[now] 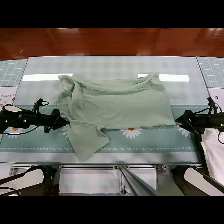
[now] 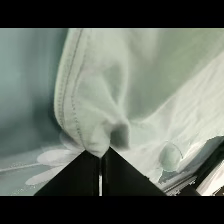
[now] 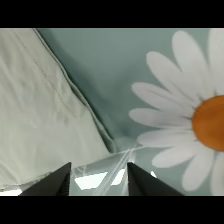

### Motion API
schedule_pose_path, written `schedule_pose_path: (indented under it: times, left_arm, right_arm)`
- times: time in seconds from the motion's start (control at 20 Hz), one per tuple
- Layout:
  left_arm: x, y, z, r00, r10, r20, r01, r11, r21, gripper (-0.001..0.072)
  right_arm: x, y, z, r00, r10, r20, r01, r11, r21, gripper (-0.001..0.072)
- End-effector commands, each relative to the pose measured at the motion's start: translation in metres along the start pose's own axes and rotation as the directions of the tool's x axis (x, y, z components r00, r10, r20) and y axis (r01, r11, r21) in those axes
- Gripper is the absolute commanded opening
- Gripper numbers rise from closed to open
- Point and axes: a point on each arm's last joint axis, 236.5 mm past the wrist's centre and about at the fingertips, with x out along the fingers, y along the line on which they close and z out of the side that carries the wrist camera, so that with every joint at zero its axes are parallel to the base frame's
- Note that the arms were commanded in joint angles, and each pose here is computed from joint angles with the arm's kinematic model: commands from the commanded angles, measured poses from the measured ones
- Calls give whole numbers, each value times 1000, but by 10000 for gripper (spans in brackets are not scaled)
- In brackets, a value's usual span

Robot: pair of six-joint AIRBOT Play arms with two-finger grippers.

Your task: Fold the shirts.

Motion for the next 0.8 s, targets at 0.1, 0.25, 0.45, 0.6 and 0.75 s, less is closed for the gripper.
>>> schedule_pose_path:
  times: [0.1, 0.25, 0.45, 0.6, 0.75]
  left_arm:
    - [0, -1, 0, 1000, -2, 0, 2, 1000, 0, 19]
    - [0, 0, 3, 1000, 2, 13, -2, 1000, 0, 19]
    - [-3, -4, 8, 1000, -1, 27, 0, 1000, 13, 19]
    - [-44, -51, 38, 988, -64, 139, 45, 990, 133, 18]
    - [-143, -163, 74, 885, -256, 388, 70, 899, 433, 18]
  right_arm:
    - [30, 21, 6, 986, 160, -53, -156, 985, 80, 402]
    - [43, 32, 11, 982, 181, -60, -177, 982, 66, 402]
    - [50, 77, 30, 979, 202, -26, -203, 976, -80, 23]
    - [5, 132, 55, 958, 287, -18, -282, 928, -242, 22]
    - [-102, 206, 105, 910, 371, 183, -244, 838, -487, 22]
